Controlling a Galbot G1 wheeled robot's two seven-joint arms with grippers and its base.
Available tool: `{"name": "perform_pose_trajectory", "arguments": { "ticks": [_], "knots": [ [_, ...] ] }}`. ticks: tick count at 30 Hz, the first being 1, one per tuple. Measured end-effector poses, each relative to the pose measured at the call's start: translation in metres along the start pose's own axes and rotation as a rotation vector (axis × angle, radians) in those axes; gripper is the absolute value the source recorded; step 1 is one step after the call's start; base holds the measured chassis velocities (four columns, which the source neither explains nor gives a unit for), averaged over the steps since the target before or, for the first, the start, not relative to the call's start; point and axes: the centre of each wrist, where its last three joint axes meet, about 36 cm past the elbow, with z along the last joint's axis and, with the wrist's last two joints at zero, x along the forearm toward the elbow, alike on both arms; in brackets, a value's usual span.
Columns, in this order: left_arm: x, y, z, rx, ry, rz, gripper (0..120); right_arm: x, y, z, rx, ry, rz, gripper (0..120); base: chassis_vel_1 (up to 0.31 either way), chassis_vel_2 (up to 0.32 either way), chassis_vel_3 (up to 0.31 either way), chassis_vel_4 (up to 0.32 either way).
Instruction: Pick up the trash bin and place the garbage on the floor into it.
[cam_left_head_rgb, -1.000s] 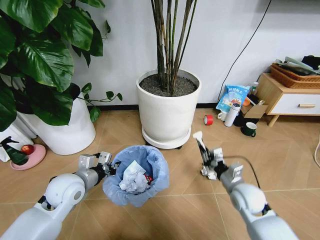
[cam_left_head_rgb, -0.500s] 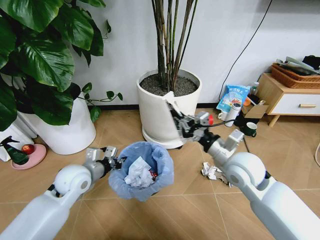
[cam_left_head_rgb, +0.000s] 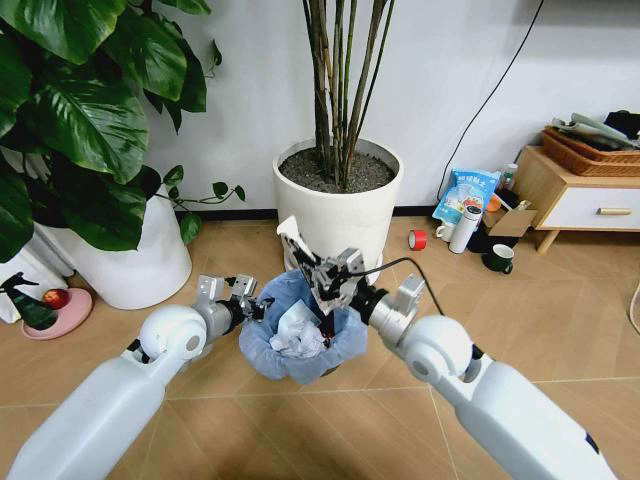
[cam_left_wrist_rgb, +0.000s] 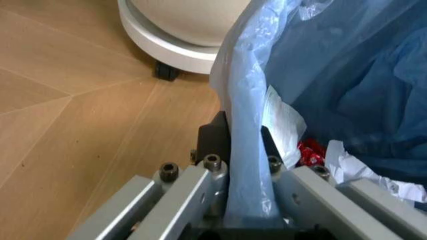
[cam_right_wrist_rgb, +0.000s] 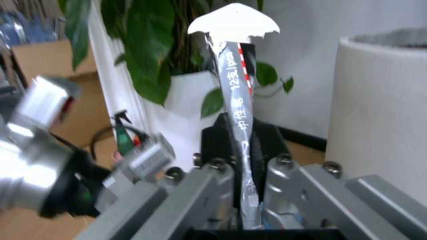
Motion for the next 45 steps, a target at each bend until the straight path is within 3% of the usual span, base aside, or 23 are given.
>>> {"name": "perform_pose_trajectory", "arguments": {
  "ticks": [2,5,7,15,16,21,25,30,33,39,45],
  "knots": [
    [0.000,0.000,0.000,0.001,0.001,0.000,0,-0.002,0.000,0.005,0.002,0.009,0.007,7,0.000,0.000,0.000,0.000],
    [0.001,0.002,0.000,0.001,0.001,-0.001,0,-0.007,0.003,0.019,0.005,0.029,0.019,25,0.000,0.000,0.000,0.000],
    [0.001,0.003,0.000,0.001,0.001,-0.001,0,-0.010,0.003,0.022,0.010,0.033,0.022,27,0.000,0.000,0.000,0.000],
    [0.006,0.008,0.004,0.006,0.004,-0.005,0,-0.019,-0.001,0.029,0.037,0.031,0.052,62,0.000,0.000,0.000,0.000],
    [0.006,0.008,0.004,0.006,0.004,-0.005,0,-0.019,-0.001,0.029,0.037,0.031,0.052,62,0.000,0.000,0.000,0.000],
    [0.011,0.015,0.010,0.010,0.008,-0.022,0,-0.011,-0.012,0.017,0.040,0.017,0.141,78,0.000,0.000,0.000,0.000],
    [0.021,0.028,0.021,0.025,0.013,-0.061,0,0.024,-0.042,0.011,0.048,0.065,0.282,97,0.000,0.000,0.000,0.000],
    [0.027,0.033,0.026,0.025,0.018,-0.081,0,0.049,-0.072,0.019,0.030,0.120,0.391,100,0.000,0.000,0.000,0.000],
    [0.031,0.031,0.030,0.024,0.018,-0.083,0,0.073,-0.113,0.044,0.025,0.212,0.544,100,0.000,0.000,0.000,0.000],
    [0.034,0.030,0.031,0.015,0.021,-0.085,0,0.102,-0.145,0.077,0.014,0.356,0.673,100,0.000,0.000,0.000,0.000],
    [0.035,0.030,0.031,0.013,0.021,-0.088,0,0.111,-0.153,0.088,-0.010,0.402,0.696,100,0.000,0.000,0.000,0.000]
  ]
}}
